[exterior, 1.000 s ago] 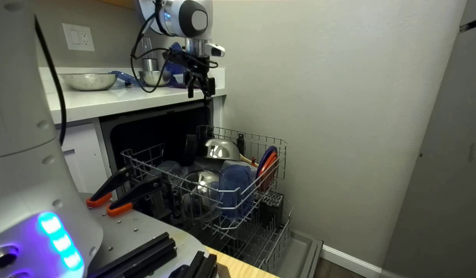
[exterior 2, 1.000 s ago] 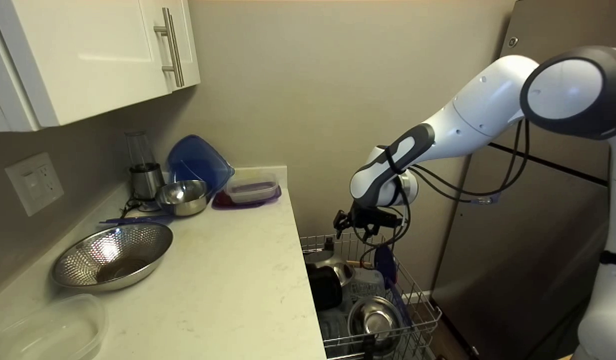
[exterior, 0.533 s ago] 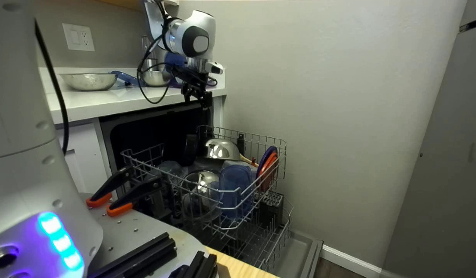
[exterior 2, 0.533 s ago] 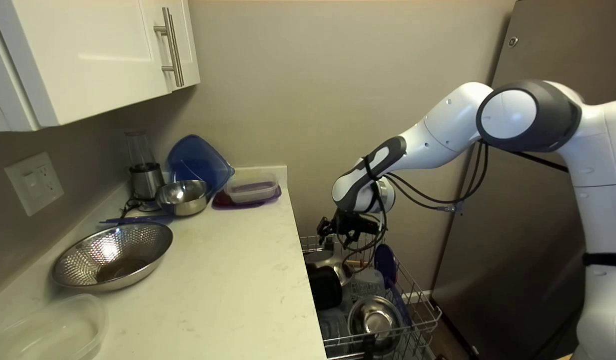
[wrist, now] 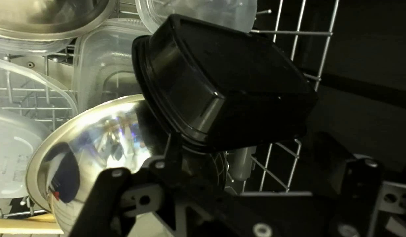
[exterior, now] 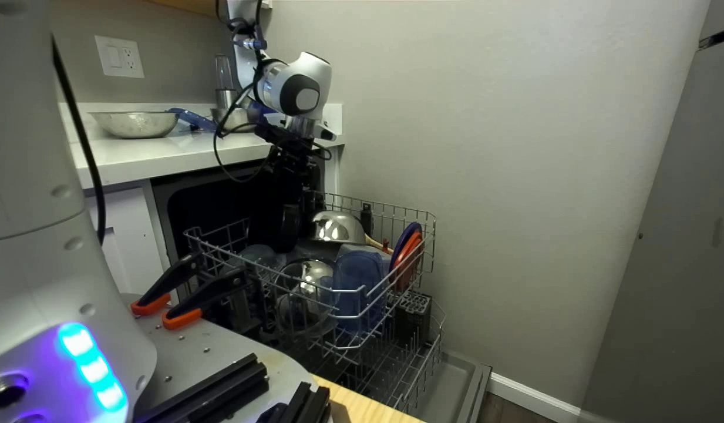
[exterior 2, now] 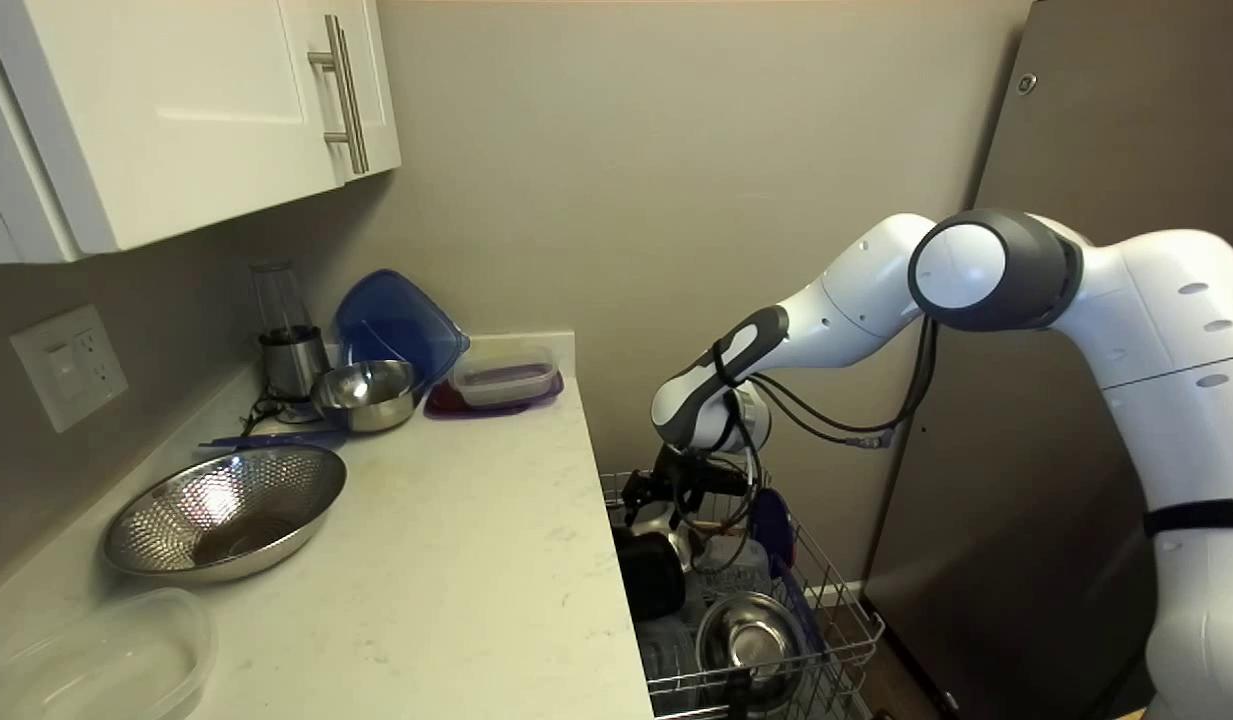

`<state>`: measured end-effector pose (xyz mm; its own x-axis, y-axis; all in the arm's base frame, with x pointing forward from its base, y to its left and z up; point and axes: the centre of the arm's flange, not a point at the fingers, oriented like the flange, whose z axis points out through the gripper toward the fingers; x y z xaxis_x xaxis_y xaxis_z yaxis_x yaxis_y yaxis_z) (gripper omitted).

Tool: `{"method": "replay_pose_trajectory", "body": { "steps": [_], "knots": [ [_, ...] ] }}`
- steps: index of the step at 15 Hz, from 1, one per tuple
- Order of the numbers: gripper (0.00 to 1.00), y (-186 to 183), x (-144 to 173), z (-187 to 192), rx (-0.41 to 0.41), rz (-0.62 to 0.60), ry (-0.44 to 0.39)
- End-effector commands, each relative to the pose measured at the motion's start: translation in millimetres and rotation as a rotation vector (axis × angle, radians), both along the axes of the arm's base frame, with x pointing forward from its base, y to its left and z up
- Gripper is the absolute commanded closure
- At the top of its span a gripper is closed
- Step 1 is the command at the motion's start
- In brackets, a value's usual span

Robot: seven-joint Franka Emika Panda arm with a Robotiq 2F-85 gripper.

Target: Remove the black lunchbox from the dishwasher and put it on the counter

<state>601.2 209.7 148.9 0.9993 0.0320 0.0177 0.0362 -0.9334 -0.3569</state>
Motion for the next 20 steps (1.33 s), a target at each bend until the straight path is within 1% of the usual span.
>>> {"method": "replay_pose_trajectory", "body": {
  "steps": [1, 7, 12, 14, 15, 17, 18, 20],
  "knots": [
    [0.0, -10, 1, -18, 0.033, 0.09, 0.011],
    [0.0, -6, -4, -34, 0.025, 0.239, -0.021],
    [0.0, 2, -7, -39, -0.067, 0.379, -0.064],
    [0.0, 2, -9, -35, -0.102, 0.435, -0.079],
    [0.0, 2, -9, -33, -0.103, 0.458, -0.088],
    [0.0, 3, -4, -32, -0.122, 0.478, -0.109],
    [0.0, 1, -5, -27, -0.113, 0.491, -0.108],
    [0.0, -8, -4, -14, -0.125, 0.501, -0.121]
  ]
}}
